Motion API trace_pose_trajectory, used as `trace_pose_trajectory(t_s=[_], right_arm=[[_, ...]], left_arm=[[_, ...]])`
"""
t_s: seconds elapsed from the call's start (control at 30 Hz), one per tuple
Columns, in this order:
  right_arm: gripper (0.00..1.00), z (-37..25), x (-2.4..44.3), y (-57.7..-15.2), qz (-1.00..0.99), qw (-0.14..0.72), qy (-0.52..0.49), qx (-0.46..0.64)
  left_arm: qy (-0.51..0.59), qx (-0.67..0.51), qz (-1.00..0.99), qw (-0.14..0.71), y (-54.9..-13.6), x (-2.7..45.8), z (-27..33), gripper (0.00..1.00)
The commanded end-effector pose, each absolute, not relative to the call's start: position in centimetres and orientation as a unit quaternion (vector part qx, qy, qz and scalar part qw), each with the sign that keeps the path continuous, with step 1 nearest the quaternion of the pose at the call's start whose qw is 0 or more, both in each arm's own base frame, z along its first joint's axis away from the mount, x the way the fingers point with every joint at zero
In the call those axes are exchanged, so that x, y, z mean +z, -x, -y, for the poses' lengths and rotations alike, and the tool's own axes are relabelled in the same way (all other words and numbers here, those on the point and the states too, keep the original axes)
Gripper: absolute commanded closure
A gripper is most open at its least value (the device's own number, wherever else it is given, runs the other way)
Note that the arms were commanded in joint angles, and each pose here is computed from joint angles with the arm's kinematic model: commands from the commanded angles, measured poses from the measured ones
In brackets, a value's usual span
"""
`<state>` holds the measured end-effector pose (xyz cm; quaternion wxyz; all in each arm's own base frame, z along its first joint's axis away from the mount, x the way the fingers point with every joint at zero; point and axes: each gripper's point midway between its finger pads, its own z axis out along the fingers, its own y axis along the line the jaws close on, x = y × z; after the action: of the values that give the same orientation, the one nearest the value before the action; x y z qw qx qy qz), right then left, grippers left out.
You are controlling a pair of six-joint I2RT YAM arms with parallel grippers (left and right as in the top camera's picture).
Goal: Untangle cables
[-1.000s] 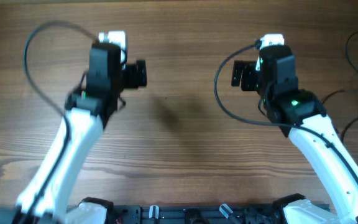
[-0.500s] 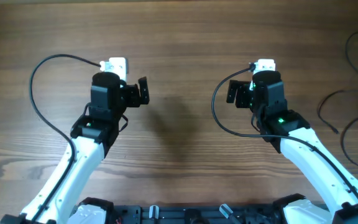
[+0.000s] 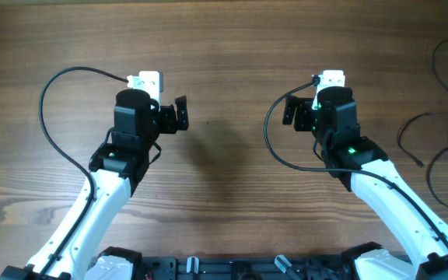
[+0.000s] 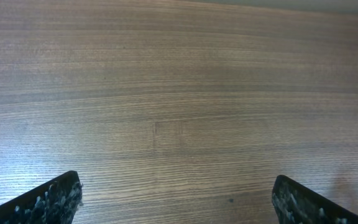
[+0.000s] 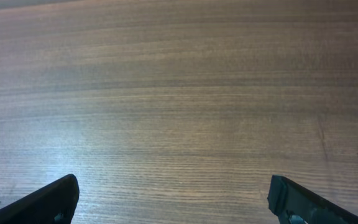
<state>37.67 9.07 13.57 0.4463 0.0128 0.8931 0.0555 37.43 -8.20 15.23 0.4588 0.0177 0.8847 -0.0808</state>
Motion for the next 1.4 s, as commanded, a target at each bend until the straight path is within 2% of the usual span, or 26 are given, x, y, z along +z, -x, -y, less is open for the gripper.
trace_pose_trajectory(t_s=[0.0,0.27,0.63,0.83,0.97,1.37], right_arm=[[0.0,-8.9,13.9,-37.9,-0.889,0.454,-0.008,0.05],[0.0,-8.9,13.9,-37.9,-0.89,0.453,-0.007,0.05],[0.0,-8.9,13.9,-37.9,-0.89,0.453,-0.007,0.05],[0.0,-9.3,13.7,-37.7,-0.892,0.447,-0.002,0.06],[0.0,-8.7,11.5,-35.9,-0.917,0.397,0.003,0.042],[0.0,-8.7,11.4,-35.9,-0.918,0.394,0.003,0.042]], left_arm=[[-0.032,-0.08,-0.885,0.457,-37.3,15.0,8.5,0.0],[-0.033,-0.079,-0.889,0.449,-37.1,14.6,8.5,0.0],[-0.034,-0.066,-0.924,0.376,-34.5,11.6,7.9,0.0],[-0.034,-0.066,-0.924,0.376,-34.5,11.6,7.9,0.0],[-0.034,-0.066,-0.924,0.376,-34.5,11.6,7.9,0.0],[-0.034,-0.066,-0.924,0.376,-34.5,11.6,7.9,0.0]])
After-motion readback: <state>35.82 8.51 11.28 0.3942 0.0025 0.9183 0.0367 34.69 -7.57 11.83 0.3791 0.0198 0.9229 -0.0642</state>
